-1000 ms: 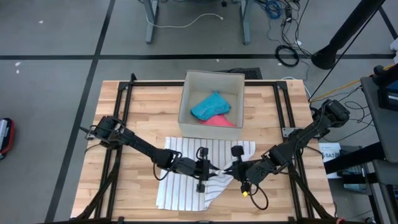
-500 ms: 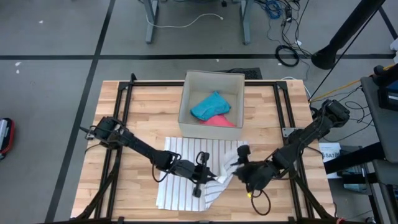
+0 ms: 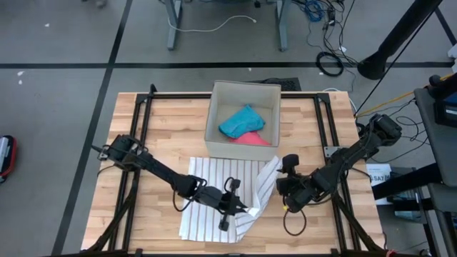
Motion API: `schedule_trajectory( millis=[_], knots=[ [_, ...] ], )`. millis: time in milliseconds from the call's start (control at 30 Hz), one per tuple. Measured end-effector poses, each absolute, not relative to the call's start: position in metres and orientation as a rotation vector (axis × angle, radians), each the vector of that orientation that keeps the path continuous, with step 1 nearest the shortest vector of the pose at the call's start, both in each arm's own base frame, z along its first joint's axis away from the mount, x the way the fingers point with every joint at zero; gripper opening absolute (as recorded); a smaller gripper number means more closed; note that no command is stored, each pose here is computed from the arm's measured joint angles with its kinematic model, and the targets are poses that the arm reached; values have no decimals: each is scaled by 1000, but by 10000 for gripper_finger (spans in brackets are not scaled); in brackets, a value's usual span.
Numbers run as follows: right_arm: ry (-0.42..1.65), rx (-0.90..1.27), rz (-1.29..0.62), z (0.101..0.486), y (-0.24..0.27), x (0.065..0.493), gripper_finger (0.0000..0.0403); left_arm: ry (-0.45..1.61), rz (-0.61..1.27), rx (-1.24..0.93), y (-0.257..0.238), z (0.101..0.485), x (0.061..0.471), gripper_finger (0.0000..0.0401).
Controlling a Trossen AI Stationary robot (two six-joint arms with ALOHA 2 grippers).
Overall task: Fold towel
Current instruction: Fold the white towel
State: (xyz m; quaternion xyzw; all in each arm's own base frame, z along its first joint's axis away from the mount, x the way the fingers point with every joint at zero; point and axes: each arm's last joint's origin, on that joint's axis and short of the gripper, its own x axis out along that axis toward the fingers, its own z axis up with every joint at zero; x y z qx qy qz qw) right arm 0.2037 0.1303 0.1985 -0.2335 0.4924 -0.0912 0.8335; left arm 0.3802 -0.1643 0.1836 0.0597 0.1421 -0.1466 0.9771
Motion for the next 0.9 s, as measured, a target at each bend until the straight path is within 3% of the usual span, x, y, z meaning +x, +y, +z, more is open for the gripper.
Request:
schedule_trajectory(
  millis=[367,900],
  knots=[
    [1129,-395,-131,180,95,223,166,263,-376,62,-180,187,374,1],
    [1130,-164,-11,144,52,229,164,316,-408,45,-189,182,368,1]
  ],
)
